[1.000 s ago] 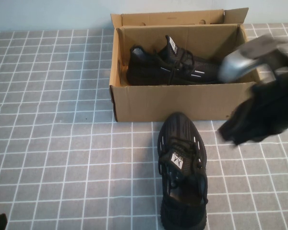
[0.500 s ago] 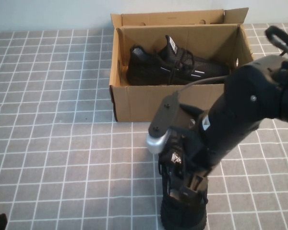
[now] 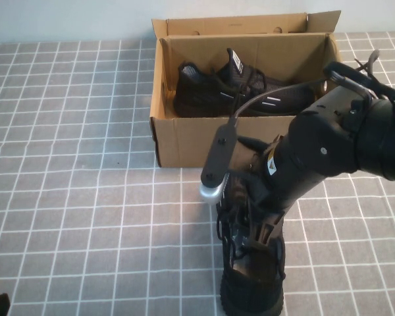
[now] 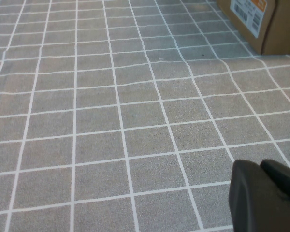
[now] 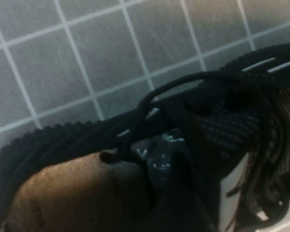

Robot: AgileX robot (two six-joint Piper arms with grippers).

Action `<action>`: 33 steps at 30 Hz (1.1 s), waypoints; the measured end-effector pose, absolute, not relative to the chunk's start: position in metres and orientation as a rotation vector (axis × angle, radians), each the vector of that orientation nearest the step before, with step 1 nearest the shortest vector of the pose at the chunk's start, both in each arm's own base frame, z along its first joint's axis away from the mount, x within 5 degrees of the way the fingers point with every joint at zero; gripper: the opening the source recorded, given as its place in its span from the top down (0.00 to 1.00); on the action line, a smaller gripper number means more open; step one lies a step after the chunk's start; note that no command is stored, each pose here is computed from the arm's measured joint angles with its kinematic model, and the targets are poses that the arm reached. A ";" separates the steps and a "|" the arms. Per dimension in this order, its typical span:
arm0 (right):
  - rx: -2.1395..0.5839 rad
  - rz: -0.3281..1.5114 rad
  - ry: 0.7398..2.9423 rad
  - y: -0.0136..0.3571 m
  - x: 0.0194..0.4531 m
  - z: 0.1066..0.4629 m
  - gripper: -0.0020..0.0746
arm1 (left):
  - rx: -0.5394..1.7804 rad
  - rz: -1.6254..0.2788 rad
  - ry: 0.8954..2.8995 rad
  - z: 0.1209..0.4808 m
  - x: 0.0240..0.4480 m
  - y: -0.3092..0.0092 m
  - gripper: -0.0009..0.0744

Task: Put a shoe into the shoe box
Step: Pick up the shoe from the table

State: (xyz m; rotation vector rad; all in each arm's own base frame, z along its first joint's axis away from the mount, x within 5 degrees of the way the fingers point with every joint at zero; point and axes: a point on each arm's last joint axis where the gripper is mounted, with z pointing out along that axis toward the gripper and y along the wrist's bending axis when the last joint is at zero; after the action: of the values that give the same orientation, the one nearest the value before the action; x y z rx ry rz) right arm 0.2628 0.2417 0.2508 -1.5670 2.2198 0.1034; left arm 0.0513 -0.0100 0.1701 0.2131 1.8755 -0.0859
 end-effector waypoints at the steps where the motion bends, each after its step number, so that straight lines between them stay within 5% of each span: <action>1: -1.571 0.095 2.216 0.241 0.263 0.251 0.36 | 0.213 -0.086 1.875 0.170 0.051 -0.010 0.99; 12: -1.596 0.059 2.223 0.242 0.267 0.242 0.39 | 0.213 -0.086 1.875 0.170 0.051 -0.010 0.99; 15: -1.593 0.060 2.219 0.243 0.268 0.241 0.50 | 0.213 -0.086 1.875 0.170 0.051 -0.010 0.99; 22: -1.576 0.064 2.228 0.244 0.269 0.240 0.93 | 0.213 -0.086 1.875 0.170 0.051 -0.010 0.99; 27: -1.566 0.069 2.250 0.238 0.262 0.254 0.98 | 0.213 -0.086 1.875 0.170 0.051 -0.010 0.99; 33: -1.516 0.147 2.220 0.220 0.237 0.325 0.98 | 0.213 -0.086 1.875 0.170 0.051 -0.010 0.99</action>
State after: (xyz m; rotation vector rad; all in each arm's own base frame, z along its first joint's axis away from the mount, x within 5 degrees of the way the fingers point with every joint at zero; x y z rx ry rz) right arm 0.2366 0.2204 0.3247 -1.5158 2.2202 0.1471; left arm 0.0513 -0.0100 0.1701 0.2131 1.8755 -0.0859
